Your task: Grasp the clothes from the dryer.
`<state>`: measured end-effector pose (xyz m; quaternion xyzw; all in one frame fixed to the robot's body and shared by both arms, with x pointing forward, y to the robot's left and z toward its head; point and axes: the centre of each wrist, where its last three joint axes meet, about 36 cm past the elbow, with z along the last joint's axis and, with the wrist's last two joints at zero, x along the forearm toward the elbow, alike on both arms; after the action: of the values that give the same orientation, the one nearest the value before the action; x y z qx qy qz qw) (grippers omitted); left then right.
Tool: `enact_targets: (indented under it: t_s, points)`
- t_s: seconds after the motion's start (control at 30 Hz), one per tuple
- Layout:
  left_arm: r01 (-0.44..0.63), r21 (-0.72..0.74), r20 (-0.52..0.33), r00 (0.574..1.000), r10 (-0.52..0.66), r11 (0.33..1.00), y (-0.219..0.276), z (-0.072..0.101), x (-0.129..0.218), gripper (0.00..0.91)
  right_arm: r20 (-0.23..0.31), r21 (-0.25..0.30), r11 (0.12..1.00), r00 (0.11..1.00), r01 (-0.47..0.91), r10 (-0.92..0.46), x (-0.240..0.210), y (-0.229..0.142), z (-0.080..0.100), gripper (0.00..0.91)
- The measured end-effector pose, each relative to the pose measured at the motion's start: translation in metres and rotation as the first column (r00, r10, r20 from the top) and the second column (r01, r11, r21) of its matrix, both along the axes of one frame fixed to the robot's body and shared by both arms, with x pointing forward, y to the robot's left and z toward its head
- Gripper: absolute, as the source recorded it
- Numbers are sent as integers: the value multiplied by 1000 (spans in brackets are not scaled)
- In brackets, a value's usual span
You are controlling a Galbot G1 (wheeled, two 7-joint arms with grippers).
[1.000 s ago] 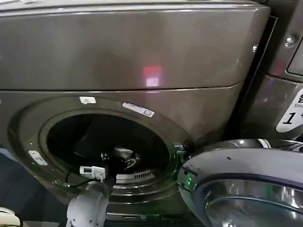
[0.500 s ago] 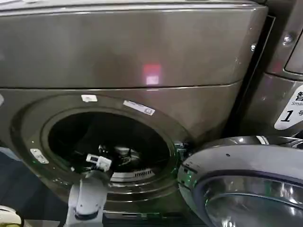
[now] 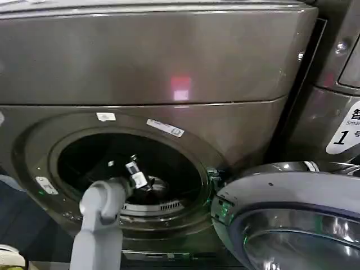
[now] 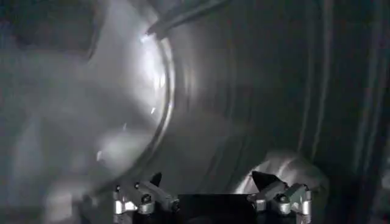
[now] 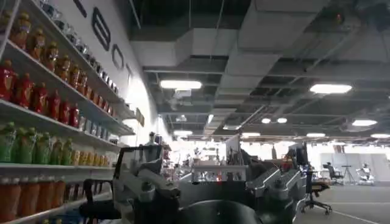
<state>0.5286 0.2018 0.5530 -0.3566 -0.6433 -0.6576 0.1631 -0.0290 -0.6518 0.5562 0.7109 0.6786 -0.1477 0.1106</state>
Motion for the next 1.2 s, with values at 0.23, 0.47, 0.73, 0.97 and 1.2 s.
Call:
enact_targets:
  t_s: [0.23,0.47,0.73,0.97,1.2]
  points:
    - [54,40,-42,998,-52,998,-2,-3,17,907,-4,3,1000,1000,-6,6,5,-1,-3,907]
    - [77,48,-88,993,-73,996,-1,-15,22,907,-8,5,1000,1000,-3,3,3,-2,-4,907]
    - [73,65,-150,987,-63,995,5,-38,23,907,-14,9,1000,1000,-4,4,6,-4,-8,907]
    - [70,82,-202,978,-53,994,13,-58,24,907,-17,15,1000,1000,-12,12,11,-4,-12,907]
    - [50,80,-260,965,-27,996,19,-79,29,907,-20,16,1000,1000,-15,16,13,-4,-13,907]
